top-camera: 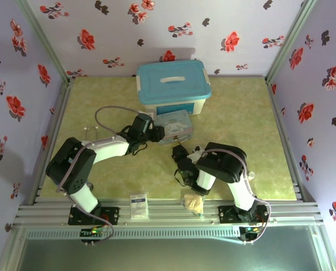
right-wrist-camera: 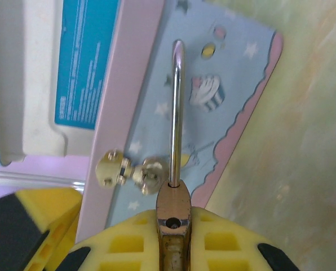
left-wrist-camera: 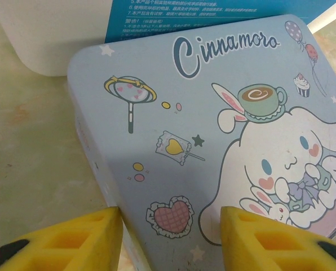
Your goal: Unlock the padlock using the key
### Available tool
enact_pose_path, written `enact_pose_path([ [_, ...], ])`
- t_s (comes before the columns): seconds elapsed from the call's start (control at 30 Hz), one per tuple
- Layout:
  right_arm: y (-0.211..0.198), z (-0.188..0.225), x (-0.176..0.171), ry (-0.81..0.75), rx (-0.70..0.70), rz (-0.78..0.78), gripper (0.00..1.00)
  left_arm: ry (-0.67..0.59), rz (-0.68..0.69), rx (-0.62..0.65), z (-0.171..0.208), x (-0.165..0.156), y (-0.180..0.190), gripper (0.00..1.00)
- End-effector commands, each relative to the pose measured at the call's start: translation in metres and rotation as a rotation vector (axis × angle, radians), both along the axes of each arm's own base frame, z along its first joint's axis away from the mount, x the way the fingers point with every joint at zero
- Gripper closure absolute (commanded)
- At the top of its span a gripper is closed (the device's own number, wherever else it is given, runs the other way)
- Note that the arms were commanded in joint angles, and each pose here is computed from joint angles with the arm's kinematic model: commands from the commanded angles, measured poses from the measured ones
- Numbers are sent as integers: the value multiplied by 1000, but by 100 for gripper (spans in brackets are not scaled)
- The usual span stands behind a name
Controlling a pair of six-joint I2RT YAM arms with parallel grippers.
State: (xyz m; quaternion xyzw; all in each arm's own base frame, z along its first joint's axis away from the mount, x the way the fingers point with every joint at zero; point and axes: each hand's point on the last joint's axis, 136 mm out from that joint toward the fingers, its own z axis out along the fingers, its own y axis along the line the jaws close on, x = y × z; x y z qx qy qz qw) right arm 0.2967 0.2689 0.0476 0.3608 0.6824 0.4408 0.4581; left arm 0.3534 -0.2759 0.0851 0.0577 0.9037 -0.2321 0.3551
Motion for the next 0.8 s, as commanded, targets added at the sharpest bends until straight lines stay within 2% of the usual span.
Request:
enact_pose_path([
  [0.0, -30, -23, 5, 40, -124, -75, 100, 141, -50, 134, -53, -29, 18, 56],
  [0.13, -28, -20, 9, 28, -142, -67, 100, 140, -43, 127, -52, -29, 19, 58],
  [0.3, -31, -6, 10, 5, -215, 14, 100, 128, -41, 130, -46, -24, 22, 59],
  [0.53, -38, -24, -3, 137, -281, 195, 100, 96, -19, 123, -29, -8, 28, 59],
  [0.63, -30, -38, -8, 219, -245, 311, 100, 88, -22, 121, -25, -6, 27, 58],
  [0.77, -38, -59, -20, 341, -192, 378, 100, 83, -24, 123, -21, -3, 25, 57],
])
